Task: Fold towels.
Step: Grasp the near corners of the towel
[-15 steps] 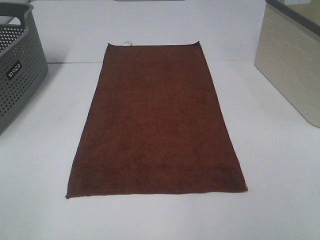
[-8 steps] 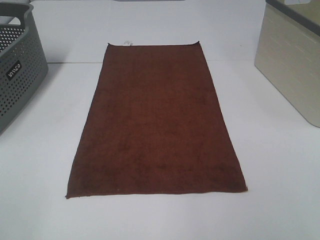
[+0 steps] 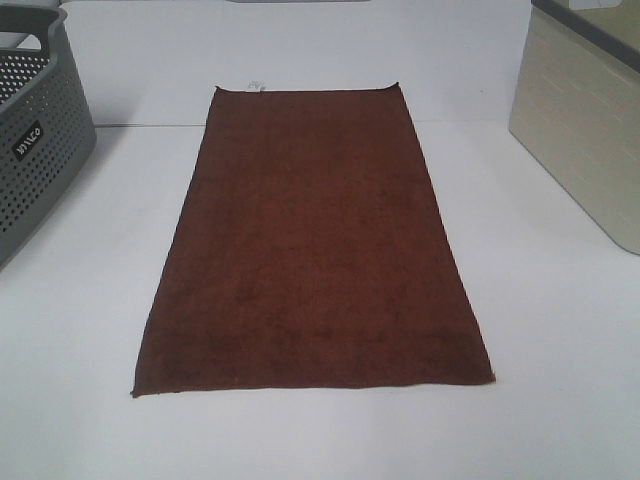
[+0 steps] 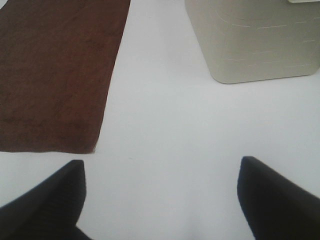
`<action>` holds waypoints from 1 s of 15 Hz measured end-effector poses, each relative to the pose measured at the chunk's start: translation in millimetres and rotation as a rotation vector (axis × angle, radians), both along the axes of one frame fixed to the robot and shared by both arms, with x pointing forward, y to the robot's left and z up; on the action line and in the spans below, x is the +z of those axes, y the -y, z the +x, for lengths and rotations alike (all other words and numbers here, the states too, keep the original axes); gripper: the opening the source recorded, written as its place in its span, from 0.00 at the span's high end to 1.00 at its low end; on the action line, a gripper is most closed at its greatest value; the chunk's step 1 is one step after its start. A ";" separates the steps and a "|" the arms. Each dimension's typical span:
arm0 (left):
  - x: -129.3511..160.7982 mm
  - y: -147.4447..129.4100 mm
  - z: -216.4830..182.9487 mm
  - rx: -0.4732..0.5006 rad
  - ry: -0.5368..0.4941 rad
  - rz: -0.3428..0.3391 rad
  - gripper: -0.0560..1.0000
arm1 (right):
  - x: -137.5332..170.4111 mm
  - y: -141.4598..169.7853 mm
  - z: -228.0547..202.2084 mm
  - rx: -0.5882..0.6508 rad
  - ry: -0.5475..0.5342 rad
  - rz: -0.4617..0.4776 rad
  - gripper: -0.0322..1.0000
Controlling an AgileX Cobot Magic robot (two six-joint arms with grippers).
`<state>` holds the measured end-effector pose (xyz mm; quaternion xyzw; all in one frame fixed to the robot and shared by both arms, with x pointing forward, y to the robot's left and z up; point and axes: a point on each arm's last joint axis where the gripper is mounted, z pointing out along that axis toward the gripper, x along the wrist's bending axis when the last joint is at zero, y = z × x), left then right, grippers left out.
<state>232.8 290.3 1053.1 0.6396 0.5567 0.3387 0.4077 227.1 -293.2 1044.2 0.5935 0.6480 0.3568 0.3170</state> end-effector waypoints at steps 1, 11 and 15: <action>0.0 0.0 0.0 0.000 0.000 0.000 0.20 | 0.0 0.0 0.0 0.000 0.000 0.000 0.21; 15.0 7.3 100.4 0.049 -0.007 -0.233 0.24 | 3.6 -5.5 86.7 0.001 -0.303 0.042 0.23; -38.2 17.4 167.3 0.105 -0.433 -0.385 0.25 | -30.1 -18.8 143.5 0.011 -0.610 0.192 0.23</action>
